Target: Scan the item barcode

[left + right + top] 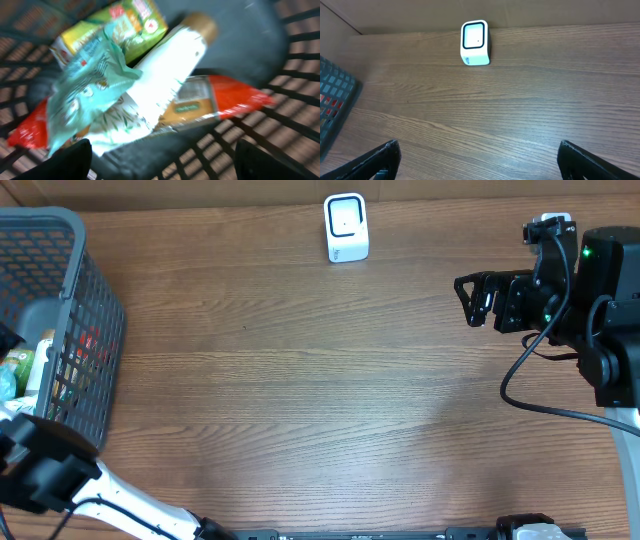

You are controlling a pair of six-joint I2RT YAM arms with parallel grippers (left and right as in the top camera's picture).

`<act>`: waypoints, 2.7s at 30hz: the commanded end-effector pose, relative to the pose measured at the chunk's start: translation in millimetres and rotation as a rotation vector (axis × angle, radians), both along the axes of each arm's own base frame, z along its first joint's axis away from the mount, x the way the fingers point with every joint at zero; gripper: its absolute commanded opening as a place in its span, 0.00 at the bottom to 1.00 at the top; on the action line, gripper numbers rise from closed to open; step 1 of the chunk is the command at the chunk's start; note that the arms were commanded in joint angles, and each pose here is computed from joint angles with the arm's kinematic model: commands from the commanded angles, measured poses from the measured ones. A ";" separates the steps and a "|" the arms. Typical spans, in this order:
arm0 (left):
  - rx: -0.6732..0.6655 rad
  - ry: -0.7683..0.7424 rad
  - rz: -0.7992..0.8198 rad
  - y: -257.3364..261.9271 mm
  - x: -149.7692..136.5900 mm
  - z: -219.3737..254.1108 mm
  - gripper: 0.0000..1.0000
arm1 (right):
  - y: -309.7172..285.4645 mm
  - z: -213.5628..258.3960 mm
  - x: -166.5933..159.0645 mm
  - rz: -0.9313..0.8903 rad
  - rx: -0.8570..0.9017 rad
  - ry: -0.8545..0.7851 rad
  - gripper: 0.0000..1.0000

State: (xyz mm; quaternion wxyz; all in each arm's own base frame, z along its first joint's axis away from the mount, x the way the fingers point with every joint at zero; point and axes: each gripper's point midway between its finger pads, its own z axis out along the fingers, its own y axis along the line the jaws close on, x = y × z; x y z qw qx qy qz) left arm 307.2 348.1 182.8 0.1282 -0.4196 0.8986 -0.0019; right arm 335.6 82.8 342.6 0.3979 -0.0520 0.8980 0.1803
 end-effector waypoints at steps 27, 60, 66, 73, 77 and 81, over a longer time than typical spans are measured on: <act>0.098 0.392 -0.089 0.0 36.9 -135.4 0.95 | 3.8 -34.2 15.1 0.001 0.003 0.135 1.00; 0.380 -0.359 -0.051 -108.3 22.8 215.1 0.04 | 4.4 -27.2 22.4 -0.013 0.021 0.100 1.00; 0.430 -0.483 -0.204 -185.6 17.3 262.6 0.04 | 4.4 -27.1 22.6 -0.013 0.021 0.099 1.00; 0.199 -0.305 -0.482 -300.7 52.2 193.0 0.04 | 4.4 -26.3 23.4 -0.013 0.021 0.094 1.00; 0.067 -0.146 -0.637 -374.3 80.5 122.4 0.04 | 4.4 -26.1 24.0 -0.013 0.021 0.092 1.00; -0.019 0.004 -0.726 -438.4 91.3 49.9 0.04 | 4.4 -26.2 24.0 -0.013 0.021 0.093 1.00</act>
